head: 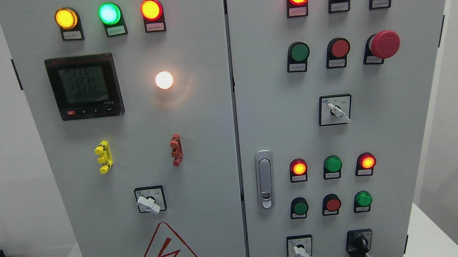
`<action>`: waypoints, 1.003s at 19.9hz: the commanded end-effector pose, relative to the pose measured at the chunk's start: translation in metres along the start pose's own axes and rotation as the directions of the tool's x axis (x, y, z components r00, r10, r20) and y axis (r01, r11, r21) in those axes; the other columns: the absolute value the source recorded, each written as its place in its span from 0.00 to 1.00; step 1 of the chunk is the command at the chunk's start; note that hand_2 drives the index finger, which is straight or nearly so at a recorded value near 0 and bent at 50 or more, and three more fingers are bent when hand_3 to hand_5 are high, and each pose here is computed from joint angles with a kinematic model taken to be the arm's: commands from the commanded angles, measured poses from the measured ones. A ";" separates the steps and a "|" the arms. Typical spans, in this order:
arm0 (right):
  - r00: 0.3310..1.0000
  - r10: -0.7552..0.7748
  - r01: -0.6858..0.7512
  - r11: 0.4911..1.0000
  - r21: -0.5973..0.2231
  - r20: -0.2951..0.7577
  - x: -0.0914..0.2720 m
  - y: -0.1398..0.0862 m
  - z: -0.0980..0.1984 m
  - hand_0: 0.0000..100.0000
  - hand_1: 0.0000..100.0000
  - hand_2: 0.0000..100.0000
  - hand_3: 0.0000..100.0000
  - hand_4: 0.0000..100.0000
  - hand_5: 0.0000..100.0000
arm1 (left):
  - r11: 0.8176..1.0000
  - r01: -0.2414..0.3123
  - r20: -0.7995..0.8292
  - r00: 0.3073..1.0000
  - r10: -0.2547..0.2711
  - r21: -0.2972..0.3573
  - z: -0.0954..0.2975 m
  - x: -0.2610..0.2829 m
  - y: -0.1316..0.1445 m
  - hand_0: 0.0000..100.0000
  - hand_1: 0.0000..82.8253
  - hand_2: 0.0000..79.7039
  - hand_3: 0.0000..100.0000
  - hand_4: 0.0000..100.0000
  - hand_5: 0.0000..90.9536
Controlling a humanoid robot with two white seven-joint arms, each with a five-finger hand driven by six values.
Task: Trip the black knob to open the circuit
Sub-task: 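Raise the right hand up to the black rotary knob at the cabinet bottom, then grip the black knob with the right hand and twist it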
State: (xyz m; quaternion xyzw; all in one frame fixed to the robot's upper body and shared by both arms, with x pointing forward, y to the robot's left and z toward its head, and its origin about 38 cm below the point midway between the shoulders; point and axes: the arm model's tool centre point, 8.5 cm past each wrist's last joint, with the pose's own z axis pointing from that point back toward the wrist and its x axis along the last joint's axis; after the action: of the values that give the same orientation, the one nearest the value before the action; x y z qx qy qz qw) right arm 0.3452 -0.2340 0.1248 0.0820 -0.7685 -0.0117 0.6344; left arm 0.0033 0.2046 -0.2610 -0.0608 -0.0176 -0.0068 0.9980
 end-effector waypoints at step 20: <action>1.000 0.004 -0.004 0.999 0.037 0.012 0.004 0.009 0.004 0.00 0.00 0.04 1.00 0.99 0.96 | 1.000 0.003 0.025 1.000 -0.003 0.002 -0.001 0.009 0.001 0.12 0.47 0.00 0.00 0.00 0.00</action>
State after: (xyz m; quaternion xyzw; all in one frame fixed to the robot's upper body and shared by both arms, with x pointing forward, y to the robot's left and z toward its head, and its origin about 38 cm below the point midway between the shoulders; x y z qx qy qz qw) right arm 0.3416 -0.2312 0.1291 0.0852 -0.7737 -0.0058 0.6277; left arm 0.0033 0.2046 -0.2610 -0.0608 -0.0176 -0.0068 0.9980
